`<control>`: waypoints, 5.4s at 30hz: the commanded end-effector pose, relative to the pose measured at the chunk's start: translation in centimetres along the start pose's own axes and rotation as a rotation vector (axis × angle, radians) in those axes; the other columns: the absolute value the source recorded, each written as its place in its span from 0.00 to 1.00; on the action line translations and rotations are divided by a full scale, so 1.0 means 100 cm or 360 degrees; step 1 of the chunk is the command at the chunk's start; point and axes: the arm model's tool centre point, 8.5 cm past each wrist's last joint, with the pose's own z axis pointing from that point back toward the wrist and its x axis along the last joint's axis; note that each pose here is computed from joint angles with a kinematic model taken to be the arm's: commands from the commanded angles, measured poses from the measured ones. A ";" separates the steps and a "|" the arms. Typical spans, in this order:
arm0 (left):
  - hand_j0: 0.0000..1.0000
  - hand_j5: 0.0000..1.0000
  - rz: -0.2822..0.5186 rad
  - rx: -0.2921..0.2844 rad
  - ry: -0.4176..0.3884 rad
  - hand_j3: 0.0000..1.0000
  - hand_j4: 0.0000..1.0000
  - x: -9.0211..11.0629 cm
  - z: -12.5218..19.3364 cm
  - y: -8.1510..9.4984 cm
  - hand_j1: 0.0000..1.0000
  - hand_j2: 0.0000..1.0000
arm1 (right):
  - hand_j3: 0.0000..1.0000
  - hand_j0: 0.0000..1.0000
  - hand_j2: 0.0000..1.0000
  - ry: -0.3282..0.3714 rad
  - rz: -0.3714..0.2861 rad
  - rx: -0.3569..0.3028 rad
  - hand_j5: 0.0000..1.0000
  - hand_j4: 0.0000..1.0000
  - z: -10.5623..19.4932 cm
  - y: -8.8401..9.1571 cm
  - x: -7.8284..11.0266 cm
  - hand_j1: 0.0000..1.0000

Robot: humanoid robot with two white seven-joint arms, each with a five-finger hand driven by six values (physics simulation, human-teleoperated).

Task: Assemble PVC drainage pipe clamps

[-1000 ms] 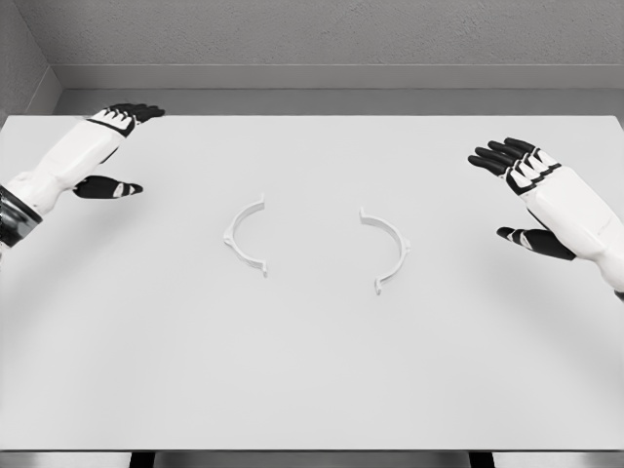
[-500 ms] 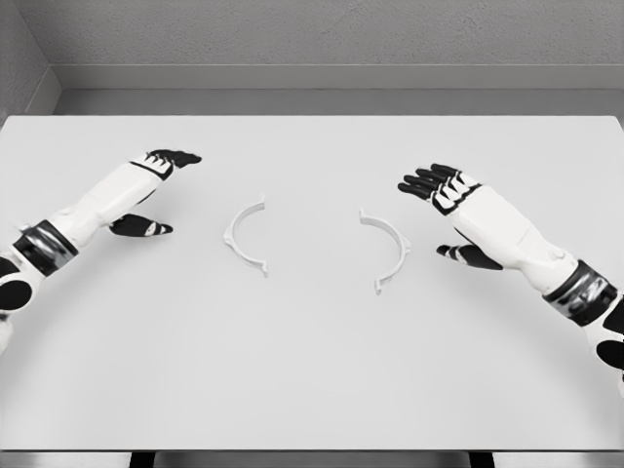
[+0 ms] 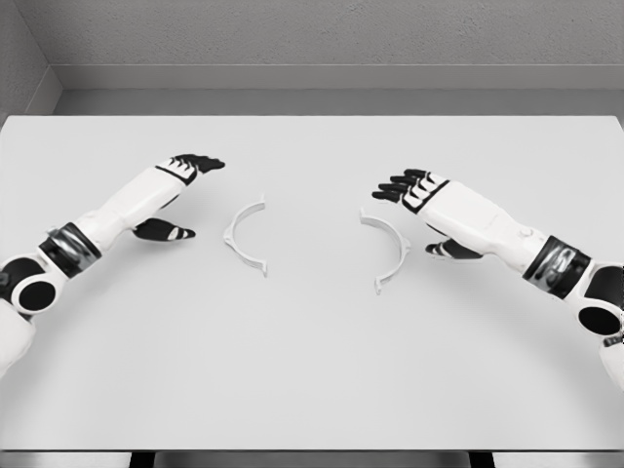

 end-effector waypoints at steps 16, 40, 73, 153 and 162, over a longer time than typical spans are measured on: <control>1.00 1.00 0.0098 0.0045 -0.0002 1.00 1.00 0.004 -0.025 -0.011 1.00 1.00 | 1.00 1.00 1.00 0.0041 -0.0100 0.0056 1.00 1.00 -0.018 0.025 -0.012 1.00; 1.00 1.00 0.0150 0.0043 -0.0014 1.00 1.00 0.011 -0.038 -0.023 1.00 1.00 | 1.00 1.00 1.00 0.0027 -0.0134 0.0073 1.00 1.00 -0.037 0.032 -0.012 1.00; 1.00 1.00 0.0146 0.0036 -0.0133 1.00 1.00 0.045 -0.065 -0.042 1.00 1.00 | 1.00 1.00 1.00 -0.0061 -0.0140 0.0064 1.00 1.00 -0.082 0.031 0.004 1.00; 1.00 1.00 -0.0045 0.0227 0.0100 1.00 1.00 -0.014 -0.016 0.036 1.00 1.00 | 1.00 1.00 1.00 0.0596 -0.0085 0.0036 1.00 1.00 0.087 -0.017 -0.099 1.00; 1.00 1.00 -0.0199 0.0290 0.0396 1.00 1.00 -0.071 0.076 0.102 1.00 1.00 | 1.00 1.00 1.00 0.0598 -0.0091 0.0040 1.00 1.00 0.088 -0.015 -0.099 1.00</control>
